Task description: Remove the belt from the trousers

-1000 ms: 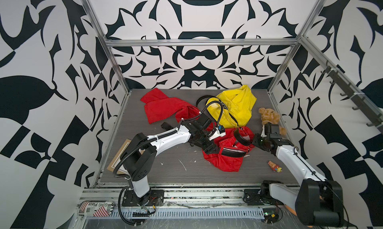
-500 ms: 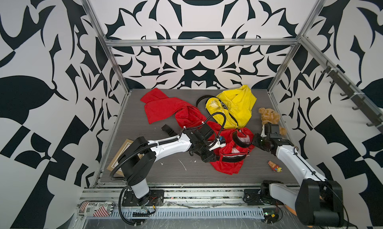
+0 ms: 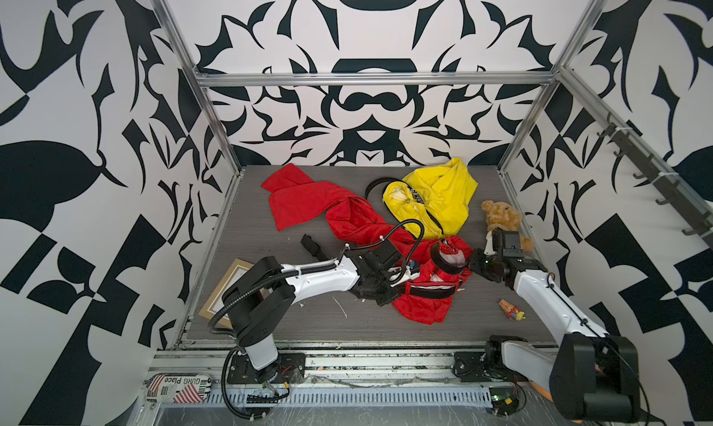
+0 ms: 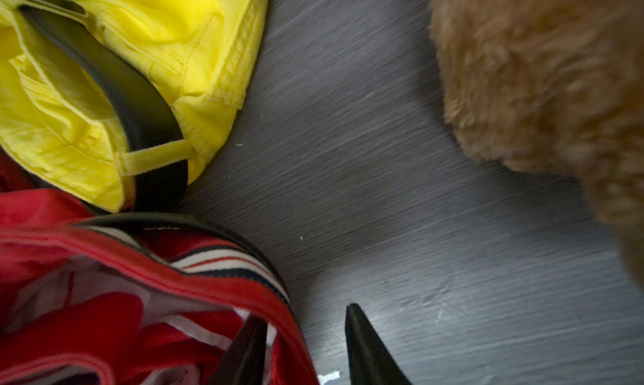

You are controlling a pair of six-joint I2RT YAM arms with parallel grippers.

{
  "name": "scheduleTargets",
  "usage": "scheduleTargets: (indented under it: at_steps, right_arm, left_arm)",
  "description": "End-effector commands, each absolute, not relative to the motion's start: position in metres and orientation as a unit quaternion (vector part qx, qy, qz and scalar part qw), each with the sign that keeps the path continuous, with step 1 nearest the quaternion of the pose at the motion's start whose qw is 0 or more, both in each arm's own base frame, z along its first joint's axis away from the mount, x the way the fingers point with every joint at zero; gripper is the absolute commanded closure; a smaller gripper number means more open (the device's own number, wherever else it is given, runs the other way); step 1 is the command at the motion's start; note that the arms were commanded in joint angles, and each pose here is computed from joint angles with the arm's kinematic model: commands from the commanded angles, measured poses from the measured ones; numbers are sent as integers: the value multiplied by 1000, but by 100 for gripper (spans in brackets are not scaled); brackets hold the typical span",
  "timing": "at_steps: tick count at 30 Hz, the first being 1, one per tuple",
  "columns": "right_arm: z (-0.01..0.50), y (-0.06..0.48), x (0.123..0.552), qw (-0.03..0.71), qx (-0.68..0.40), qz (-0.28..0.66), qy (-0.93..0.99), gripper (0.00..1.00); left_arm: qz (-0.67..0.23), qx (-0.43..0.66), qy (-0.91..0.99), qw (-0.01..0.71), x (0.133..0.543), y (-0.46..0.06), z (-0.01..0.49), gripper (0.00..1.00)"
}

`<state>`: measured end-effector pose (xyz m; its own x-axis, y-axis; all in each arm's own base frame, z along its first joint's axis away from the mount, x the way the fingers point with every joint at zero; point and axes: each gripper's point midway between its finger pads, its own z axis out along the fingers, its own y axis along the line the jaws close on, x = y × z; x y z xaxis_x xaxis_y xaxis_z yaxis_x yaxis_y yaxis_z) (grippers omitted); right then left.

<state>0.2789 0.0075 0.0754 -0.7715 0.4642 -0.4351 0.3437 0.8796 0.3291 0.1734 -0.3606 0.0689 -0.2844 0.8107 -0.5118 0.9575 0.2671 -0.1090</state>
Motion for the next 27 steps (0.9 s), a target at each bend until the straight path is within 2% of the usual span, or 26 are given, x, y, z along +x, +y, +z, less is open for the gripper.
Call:
scheduleTargets:
  at_steps: [1,6,11,14,20,27]
  right_arm:
    - [93,26,283,265,179,138,937,57]
    - [87,43,284,254,142,124,949,57]
    - [87,30,299,264,147,82,950,66]
    - [92,26,312,270,139,65,951,67]
    - [86,13,320,243,119,13,963,65]
    - [100,-17,315,259,150,-22,954,64]
  left_arm:
    - [-163,539,788,249,191,-341,101,100]
    - [-140,532,786,282,188,-314,122,100]
    - [-89,535,788,292,191,-287,126,100]
    - [-60,531,783,318,198,-275,137,100]
    - [-5,512,774,373,215,-252,162,100]
    - [46,457,785,415,245,-207,190,100]
